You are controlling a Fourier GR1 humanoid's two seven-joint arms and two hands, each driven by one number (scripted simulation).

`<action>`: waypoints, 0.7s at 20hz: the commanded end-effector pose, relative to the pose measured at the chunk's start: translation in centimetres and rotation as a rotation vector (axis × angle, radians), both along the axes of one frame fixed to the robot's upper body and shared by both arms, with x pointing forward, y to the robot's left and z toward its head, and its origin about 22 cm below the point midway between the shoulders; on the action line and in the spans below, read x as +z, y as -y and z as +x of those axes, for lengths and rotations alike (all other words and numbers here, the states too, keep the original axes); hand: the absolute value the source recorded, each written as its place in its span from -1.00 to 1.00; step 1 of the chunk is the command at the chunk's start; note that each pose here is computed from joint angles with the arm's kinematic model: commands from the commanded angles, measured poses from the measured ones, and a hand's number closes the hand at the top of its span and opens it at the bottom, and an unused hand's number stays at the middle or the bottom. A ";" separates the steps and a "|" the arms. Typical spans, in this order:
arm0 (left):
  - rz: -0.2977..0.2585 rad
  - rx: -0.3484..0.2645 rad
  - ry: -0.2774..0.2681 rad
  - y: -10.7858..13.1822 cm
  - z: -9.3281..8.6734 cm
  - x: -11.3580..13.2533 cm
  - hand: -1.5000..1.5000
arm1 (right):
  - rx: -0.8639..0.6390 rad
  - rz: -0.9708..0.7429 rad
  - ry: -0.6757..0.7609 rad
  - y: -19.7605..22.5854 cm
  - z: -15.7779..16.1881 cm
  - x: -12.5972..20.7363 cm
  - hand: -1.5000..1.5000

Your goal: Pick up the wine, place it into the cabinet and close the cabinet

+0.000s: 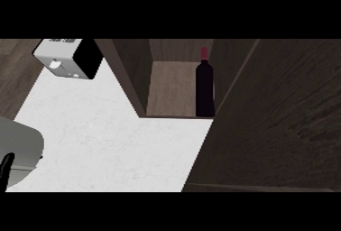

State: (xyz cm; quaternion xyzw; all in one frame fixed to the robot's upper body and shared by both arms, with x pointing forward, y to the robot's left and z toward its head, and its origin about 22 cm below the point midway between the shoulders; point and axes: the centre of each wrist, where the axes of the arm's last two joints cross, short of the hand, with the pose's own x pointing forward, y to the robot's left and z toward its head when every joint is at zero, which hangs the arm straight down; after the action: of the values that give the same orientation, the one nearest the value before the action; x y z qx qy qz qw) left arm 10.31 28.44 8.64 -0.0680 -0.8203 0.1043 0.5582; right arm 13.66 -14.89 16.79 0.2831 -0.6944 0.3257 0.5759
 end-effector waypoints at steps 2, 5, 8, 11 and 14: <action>0.020 0.016 0.016 -2.4 -0.9 0.8 -1.00 | -0.012 -0.024 0.113 -3.7 -1.3 1.8 1.00; 0.034 -0.003 0.023 -4.4 -0.9 1.0 -1.00 | -0.025 -0.062 0.179 -5.1 -0.9 3.0 1.00; 0.020 -0.007 0.009 -4.9 -1.3 1.0 -1.00 | -0.044 -0.078 0.195 -7.8 -0.1 3.0 1.00; 0.024 -0.032 0.028 -5.2 -2.3 1.2 -1.00 | -0.096 -0.083 0.171 -10.0 3.1 2.9 1.00; 0.011 -0.033 0.022 -5.9 -1.6 3.3 -1.00 | -0.134 -0.086 0.178 -10.0 6.3 4.6 1.00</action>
State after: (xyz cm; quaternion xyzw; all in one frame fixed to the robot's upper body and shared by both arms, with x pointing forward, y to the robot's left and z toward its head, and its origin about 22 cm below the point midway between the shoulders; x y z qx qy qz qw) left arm 8.66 33.57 10.90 -0.0765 -0.8268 0.0879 0.5503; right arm 16.95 -5.88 19.73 0.2008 -0.7396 0.3485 0.5396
